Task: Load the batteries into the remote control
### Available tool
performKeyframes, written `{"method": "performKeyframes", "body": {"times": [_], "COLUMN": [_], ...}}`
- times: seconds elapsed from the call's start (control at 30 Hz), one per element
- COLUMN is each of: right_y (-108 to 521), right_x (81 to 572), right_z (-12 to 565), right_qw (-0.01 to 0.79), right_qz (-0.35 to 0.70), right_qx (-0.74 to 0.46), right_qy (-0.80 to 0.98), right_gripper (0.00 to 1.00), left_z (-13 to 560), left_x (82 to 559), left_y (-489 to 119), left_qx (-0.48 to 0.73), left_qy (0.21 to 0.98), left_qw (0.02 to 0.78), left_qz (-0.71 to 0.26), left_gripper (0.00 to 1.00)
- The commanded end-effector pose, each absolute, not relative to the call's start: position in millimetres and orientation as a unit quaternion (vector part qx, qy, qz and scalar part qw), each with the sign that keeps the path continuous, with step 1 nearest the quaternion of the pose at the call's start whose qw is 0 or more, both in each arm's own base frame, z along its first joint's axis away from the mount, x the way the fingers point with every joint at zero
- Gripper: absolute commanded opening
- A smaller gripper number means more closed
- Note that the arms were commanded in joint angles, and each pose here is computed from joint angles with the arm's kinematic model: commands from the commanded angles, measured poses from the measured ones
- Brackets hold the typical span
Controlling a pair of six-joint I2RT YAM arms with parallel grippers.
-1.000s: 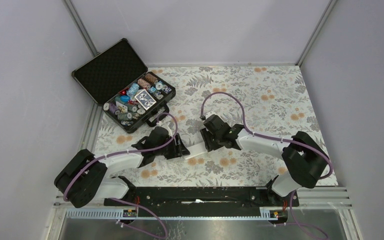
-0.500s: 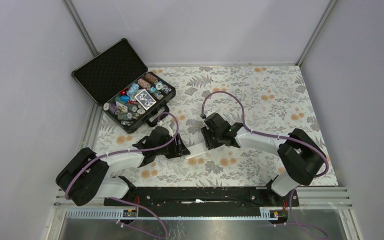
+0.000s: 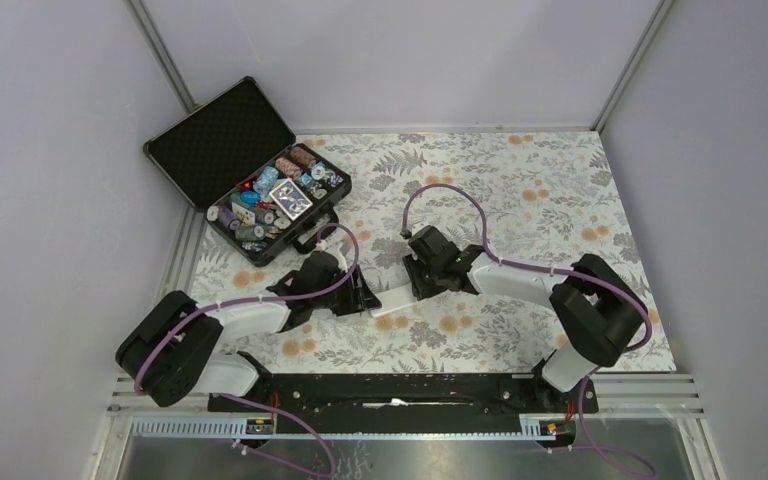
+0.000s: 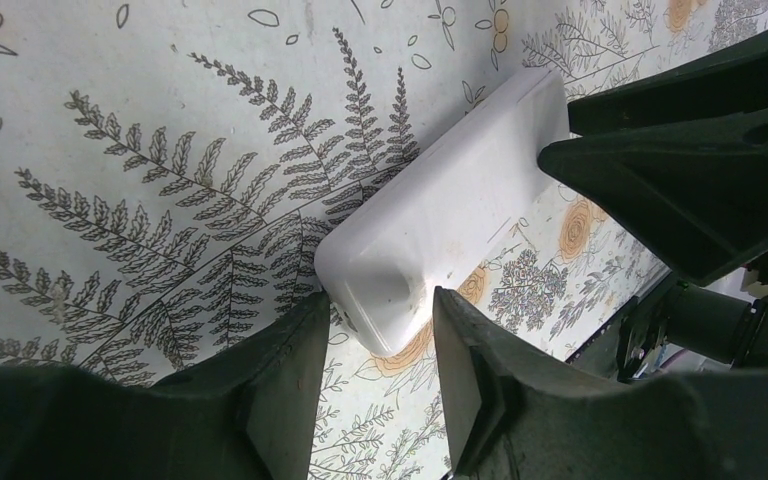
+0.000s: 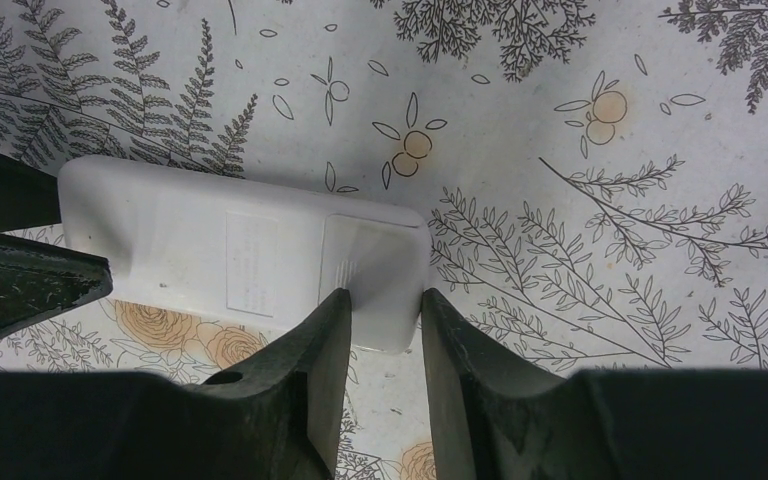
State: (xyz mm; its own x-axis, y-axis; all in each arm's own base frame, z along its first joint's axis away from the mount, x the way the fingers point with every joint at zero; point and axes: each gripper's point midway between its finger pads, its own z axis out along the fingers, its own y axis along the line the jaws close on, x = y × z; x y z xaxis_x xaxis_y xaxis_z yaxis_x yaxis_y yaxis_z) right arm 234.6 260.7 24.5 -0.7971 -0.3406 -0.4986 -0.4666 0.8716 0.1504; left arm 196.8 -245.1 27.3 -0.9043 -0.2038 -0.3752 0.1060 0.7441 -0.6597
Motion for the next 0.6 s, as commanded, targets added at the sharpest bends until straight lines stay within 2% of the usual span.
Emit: {"method": "performKeyframes", "body": {"times": [0.0, 0.3, 0.57], "right_y": [273.0, 271.1, 274.4], "right_x": [235.1, 212.8, 193.0], "right_z": [23.8, 3.1, -8.8], "right_qw": [0.225, 0.180, 0.145], "right_qz": [0.159, 0.178, 0.211], "right_qx": [-0.222, -0.220, -0.207], "right_qy": [0.935, 0.942, 0.944], "right_gripper": [0.37, 0.35, 0.33], "left_z": [15.3, 12.0, 4.3], "left_x": [195.2, 197.3, 198.1], "left_y": [-240.1, -241.7, -245.3], "left_qx": [-0.016, -0.010, -0.004], "left_qy": [0.919, 0.921, 0.924], "left_qw": [0.207, 0.204, 0.192], "left_qz": [-0.335, -0.331, -0.330], "left_gripper": [0.47, 0.45, 0.34]}}
